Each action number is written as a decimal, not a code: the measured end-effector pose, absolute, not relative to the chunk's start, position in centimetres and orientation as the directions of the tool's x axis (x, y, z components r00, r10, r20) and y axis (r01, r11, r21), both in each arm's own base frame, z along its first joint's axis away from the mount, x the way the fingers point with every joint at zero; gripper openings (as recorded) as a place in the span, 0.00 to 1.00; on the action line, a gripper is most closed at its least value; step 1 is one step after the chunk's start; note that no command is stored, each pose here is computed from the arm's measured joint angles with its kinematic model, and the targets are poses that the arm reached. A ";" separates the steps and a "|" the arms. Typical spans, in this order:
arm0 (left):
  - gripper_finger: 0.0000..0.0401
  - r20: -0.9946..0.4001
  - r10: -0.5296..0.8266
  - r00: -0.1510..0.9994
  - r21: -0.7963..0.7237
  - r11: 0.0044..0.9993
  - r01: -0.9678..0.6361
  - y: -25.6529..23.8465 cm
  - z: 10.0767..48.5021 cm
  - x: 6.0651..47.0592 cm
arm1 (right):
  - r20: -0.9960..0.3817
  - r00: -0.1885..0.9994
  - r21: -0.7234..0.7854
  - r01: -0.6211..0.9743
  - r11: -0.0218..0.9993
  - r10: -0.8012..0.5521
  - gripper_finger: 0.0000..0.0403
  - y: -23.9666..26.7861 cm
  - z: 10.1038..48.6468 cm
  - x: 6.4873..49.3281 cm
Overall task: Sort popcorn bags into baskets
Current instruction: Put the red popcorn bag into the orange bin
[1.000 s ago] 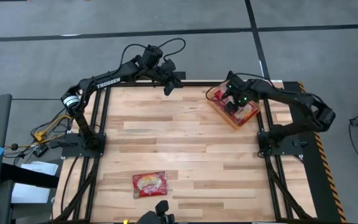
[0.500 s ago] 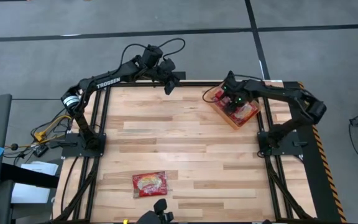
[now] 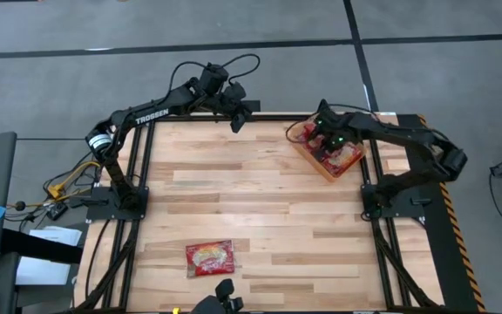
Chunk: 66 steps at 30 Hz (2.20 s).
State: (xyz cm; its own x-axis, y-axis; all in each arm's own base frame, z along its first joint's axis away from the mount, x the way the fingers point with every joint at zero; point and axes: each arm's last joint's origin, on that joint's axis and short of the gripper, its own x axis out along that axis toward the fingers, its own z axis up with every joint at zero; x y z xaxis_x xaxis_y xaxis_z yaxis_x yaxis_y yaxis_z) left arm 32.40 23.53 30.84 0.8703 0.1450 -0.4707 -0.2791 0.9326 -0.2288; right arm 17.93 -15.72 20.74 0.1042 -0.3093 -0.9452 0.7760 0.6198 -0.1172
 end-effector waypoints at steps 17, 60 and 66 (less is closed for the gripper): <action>0.46 -0.278 -0.076 0.958 -0.236 0.972 0.008 23.0 32.5 33.2 | -0.499 0.853 0.541 0.445 0.714 -0.153 0.01 -13.3 30.0 16.4; 0.46 0.167 -0.412 0.895 -0.340 0.829 0.445 18.0 38.1 35.9 | 0.192 0.977 0.451 -0.175 0.875 0.097 0.09 -9.1 37.0 21.5; 0.16 0.164 -0.429 0.888 -0.295 0.838 0.459 17.9 38.1 35.9 | 0.183 0.979 0.399 -0.160 0.903 0.093 0.24 -9.1 36.9 21.5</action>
